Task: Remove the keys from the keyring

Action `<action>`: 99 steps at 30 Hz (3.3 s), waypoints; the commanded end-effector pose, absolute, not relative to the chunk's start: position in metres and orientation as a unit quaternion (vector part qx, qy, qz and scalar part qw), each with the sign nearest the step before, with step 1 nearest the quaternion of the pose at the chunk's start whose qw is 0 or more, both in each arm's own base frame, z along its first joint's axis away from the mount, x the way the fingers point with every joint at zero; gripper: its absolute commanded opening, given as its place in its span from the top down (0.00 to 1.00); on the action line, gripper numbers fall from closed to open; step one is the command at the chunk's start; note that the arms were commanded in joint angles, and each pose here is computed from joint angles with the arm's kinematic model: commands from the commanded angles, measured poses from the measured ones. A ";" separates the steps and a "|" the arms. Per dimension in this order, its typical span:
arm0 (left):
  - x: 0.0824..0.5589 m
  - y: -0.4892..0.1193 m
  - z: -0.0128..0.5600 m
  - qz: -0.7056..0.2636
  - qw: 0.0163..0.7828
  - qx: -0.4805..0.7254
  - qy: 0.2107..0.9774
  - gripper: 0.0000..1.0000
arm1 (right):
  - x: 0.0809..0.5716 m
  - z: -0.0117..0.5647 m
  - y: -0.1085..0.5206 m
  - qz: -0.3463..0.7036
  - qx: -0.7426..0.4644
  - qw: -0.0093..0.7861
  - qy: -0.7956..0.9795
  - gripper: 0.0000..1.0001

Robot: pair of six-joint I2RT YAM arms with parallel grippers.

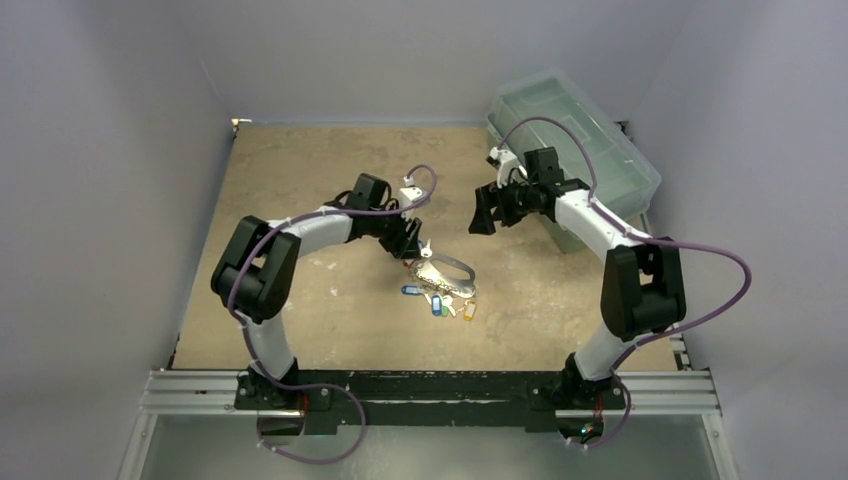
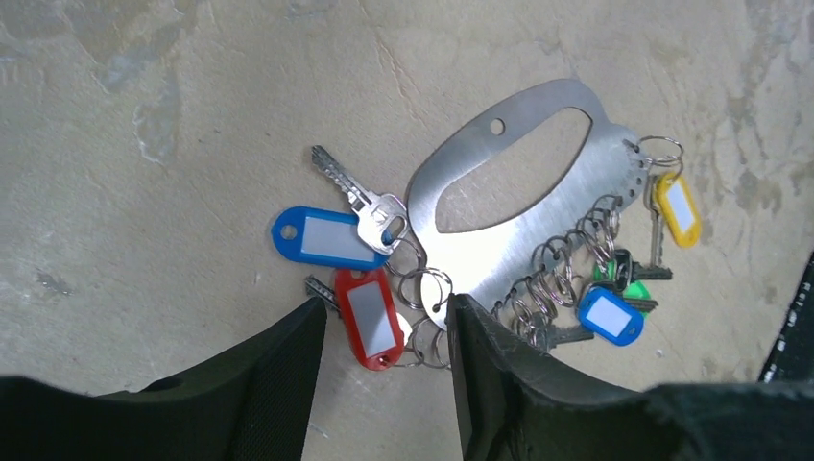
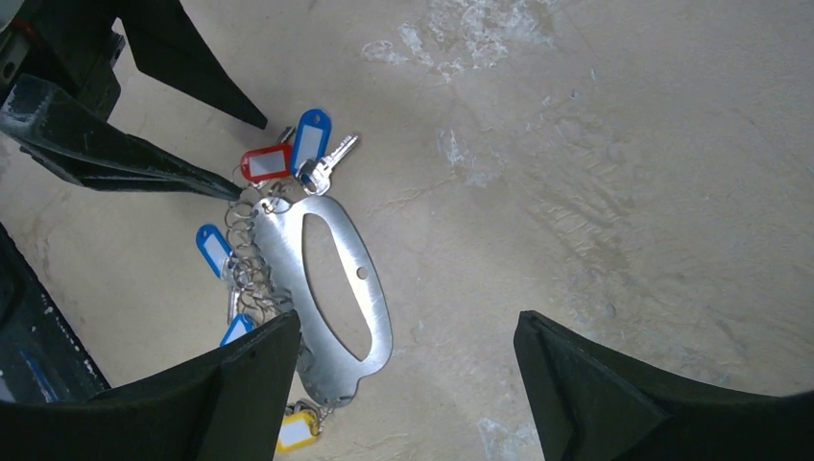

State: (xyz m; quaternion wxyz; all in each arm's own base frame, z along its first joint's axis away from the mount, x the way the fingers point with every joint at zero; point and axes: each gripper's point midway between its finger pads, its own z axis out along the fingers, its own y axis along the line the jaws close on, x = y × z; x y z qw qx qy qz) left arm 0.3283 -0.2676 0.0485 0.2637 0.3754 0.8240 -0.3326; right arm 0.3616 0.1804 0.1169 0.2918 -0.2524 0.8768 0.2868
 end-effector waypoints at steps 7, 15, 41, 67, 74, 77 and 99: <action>0.364 -0.279 0.063 -0.217 0.362 0.312 0.851 0.45 | 0.374 0.116 0.185 0.288 -0.217 0.317 0.877 0.13; 0.370 -0.286 0.064 -0.196 0.366 0.245 0.876 0.39 | 0.380 0.117 0.181 0.274 -0.203 0.328 0.881 0.12; 0.346 -0.323 0.102 -0.214 0.312 0.243 0.893 0.25 | 0.386 0.127 0.170 0.236 -0.211 0.337 0.886 0.09; 0.336 -0.272 0.055 -0.429 0.224 0.092 0.870 0.30 | 0.338 0.039 0.197 0.261 -0.256 0.206 0.908 0.28; 0.317 -0.282 0.050 -0.482 0.191 0.065 0.853 0.33 | 0.320 0.020 0.203 0.270 -0.264 0.172 0.910 0.39; 0.309 -0.290 0.042 -0.492 0.180 0.065 0.849 0.38 | 0.315 0.014 0.208 0.273 -0.268 0.161 0.910 0.43; 0.309 -0.269 0.041 -0.361 0.229 0.177 0.886 0.67 | 0.311 0.019 0.218 0.286 -0.277 0.158 0.904 0.42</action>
